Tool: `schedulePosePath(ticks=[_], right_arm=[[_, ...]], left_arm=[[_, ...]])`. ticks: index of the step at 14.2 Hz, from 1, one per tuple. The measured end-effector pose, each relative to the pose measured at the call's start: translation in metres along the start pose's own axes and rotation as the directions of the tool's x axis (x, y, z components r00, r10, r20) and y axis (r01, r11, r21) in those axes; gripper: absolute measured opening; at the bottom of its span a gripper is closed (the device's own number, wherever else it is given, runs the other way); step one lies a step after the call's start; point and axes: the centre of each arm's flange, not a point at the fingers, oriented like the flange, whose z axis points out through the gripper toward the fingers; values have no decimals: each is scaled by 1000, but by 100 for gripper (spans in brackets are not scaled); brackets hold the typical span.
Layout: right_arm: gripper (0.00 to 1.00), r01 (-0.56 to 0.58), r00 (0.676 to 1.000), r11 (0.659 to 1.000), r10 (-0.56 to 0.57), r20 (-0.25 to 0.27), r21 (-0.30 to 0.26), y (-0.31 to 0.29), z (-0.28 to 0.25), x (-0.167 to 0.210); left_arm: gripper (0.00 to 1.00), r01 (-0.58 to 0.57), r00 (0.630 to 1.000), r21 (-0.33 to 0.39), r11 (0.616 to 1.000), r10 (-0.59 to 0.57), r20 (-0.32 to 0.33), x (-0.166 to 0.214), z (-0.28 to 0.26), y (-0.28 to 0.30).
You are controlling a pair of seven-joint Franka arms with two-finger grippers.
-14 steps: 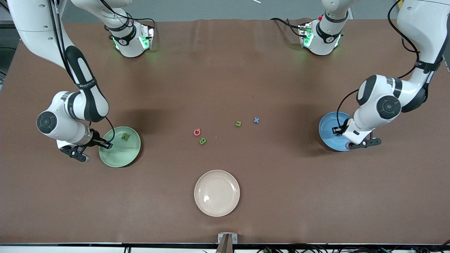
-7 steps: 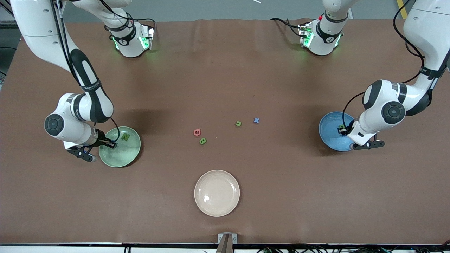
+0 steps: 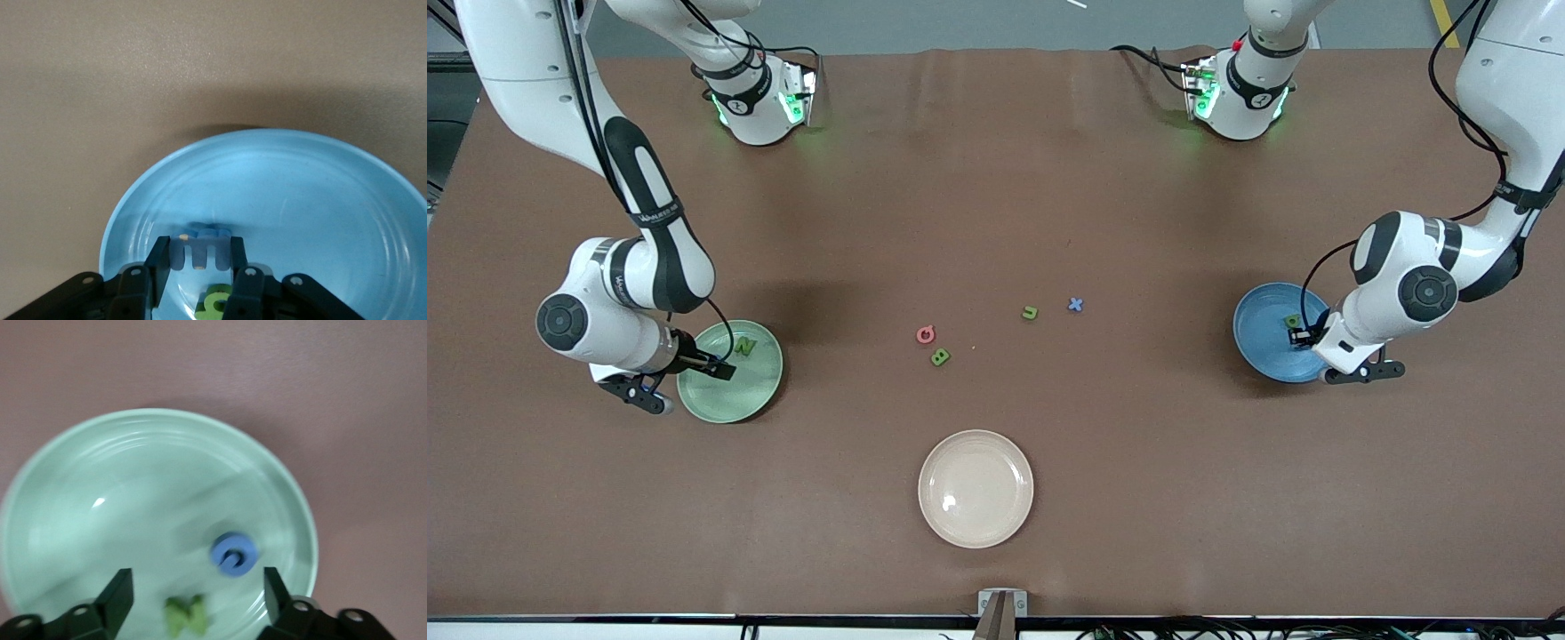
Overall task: Sort upper and lower case letters into plates
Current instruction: 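Move the left gripper to the blue x while the right gripper reaches the pink Q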
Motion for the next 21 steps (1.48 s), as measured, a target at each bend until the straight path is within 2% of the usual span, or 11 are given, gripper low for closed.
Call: schedulePosePath(ticks=[1, 6, 8, 12, 13, 16, 21], right_arm=[[100, -25, 1000, 1000, 25, -2, 2, -20, -11, -7], [100, -145, 988, 989, 147, -40, 38, -151, -17, -89], [100, -192, 979, 980, 195, -57, 54, -190, -8, -124], [100, -268, 961, 962, 270, -59, 44, -230, 24, -171], [100, -282, 957, 958, 284, -63, 46, -236, 31, -178], [100, -305, 948, 951, 309, -74, 52, -251, 56, -197], [97, -338, 936, 939, 343, -85, 65, -271, 78, -216]], left_arm=[[41, -3, 1000, 0, 1000, 3, 1, 0, 2, 0], [41, -5, 1000, -2, 1000, 5, 3, 1, 4, 1], [56, -6, 1000, -2, 1000, 6, -6, 3, 0, 1], [96, -61, 998, 5, 998, 61, -26, 7, -33, 36], [100, -87, 996, 10, 996, 87, -25, 4, -44, 52], [100, -174, 985, 25, 984, 174, -2, -15, -71, 109], [100, -226, 974, -42, 973, 226, -22, -65, -110, 220]])
